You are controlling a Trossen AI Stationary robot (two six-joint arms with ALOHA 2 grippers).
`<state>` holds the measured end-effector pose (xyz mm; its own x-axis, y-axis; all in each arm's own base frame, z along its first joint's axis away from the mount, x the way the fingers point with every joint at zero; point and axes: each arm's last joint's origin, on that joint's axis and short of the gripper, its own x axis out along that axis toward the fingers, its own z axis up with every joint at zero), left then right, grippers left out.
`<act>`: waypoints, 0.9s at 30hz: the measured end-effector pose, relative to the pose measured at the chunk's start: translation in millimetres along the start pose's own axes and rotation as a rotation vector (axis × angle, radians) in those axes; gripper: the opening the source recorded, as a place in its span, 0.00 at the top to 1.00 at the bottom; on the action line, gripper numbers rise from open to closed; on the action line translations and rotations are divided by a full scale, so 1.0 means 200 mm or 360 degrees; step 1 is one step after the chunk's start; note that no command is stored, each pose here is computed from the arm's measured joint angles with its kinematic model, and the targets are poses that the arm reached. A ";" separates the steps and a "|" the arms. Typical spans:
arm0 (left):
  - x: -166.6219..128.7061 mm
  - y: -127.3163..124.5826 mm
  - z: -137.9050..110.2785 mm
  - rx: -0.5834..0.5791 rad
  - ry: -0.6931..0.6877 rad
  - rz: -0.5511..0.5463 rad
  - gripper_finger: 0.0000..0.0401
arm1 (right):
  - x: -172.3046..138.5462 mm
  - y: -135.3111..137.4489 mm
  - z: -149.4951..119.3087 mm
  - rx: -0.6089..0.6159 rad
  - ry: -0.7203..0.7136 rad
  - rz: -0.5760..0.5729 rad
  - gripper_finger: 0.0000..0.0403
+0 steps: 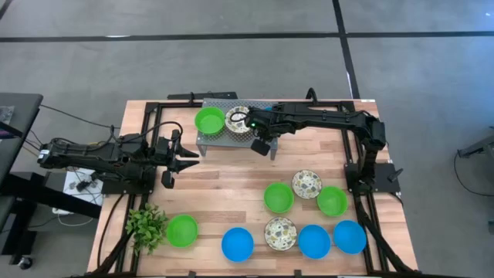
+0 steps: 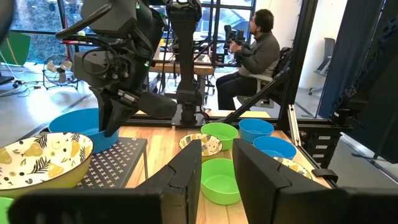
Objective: Pick & Place Mini bowls
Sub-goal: Put the blue bowl on the shelf, then stack the green bowl on top of the other green bowl on the shelf
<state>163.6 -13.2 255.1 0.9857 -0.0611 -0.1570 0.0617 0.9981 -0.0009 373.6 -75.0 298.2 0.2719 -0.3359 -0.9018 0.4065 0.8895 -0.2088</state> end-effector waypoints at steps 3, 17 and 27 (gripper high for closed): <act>0.00 0.00 0.00 0.0000 0.0000 0.0000 0.78 | 0.00 0.01 0.00 -0.0015 0.0005 0.0025 0.86; 0.00 0.00 0.00 -0.0001 0.0000 -0.0001 0.78 | -0.03 0.10 0.00 -0.0162 -0.0070 -0.0016 0.77; 0.00 0.00 0.00 -0.0001 0.0000 -0.0001 0.78 | -0.03 0.09 0.00 -0.0208 -0.0087 -0.0118 0.69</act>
<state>163.6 -13.2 255.1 0.9857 -0.0617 -0.1571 0.0623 0.9981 -0.0013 379.0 -56.0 300.4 0.2937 -0.4155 -0.8609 0.3112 0.8931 -0.3249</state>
